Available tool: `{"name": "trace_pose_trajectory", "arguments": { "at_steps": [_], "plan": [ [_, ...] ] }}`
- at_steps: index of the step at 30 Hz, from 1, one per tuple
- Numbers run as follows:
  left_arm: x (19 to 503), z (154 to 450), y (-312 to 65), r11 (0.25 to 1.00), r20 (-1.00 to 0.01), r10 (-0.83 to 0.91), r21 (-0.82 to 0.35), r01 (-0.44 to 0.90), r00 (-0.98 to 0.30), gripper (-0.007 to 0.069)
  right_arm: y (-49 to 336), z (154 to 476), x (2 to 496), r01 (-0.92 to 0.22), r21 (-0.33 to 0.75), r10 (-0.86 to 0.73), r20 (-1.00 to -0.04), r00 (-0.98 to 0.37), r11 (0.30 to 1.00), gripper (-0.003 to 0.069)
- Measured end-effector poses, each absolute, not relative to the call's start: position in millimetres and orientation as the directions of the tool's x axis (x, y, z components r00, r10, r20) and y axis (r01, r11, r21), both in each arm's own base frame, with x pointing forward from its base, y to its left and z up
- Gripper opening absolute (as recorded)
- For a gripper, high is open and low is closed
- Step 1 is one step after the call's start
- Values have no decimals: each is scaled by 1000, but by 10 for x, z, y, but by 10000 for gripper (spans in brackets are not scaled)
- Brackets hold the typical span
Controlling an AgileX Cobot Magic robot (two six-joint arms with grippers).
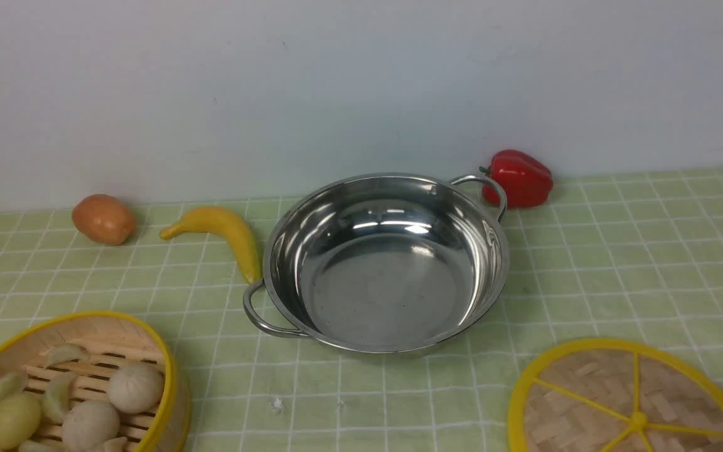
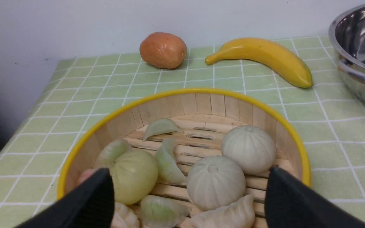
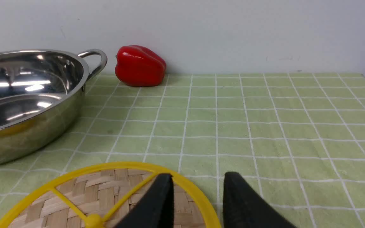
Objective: Place the steamer in the pot on the green tablecloth, and put the lid on the steamer.
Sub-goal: 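Grasp the rim of the steamer basket holding the buns with the left gripper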
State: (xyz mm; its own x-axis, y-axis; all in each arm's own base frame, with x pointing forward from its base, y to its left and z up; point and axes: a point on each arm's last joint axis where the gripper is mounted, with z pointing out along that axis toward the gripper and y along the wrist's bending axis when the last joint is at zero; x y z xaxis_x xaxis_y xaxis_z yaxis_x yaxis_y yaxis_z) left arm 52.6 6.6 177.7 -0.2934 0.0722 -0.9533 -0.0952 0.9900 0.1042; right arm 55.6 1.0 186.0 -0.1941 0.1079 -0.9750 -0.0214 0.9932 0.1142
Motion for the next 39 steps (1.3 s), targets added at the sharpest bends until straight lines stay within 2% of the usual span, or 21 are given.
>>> {"name": "trace_pose_trajectory", "arguments": {
  "at_steps": [23,28,34,37,39],
  "plan": [
    [526,1777,65,990,-953,73,105,-95,-293,589,10,1860,556,-21,114,108,-975,-194,993,243],
    [526,1780,75,982,-945,138,170,-86,-298,589,10,1860,556,-21,114,108,-975,-194,993,243],
    [526,1783,78,978,-941,161,193,-82,-297,589,10,1860,556,-21,114,108,-975,-194,993,243],
    [532,1796,64,988,-956,100,129,-88,-275,589,10,1860,556,-21,114,108,-975,-194,993,243],
    [539,1818,47,995,-970,16,40,-93,-241,589,10,1860,556,-21,114,108,-975,-194,993,243]
  ]
}}
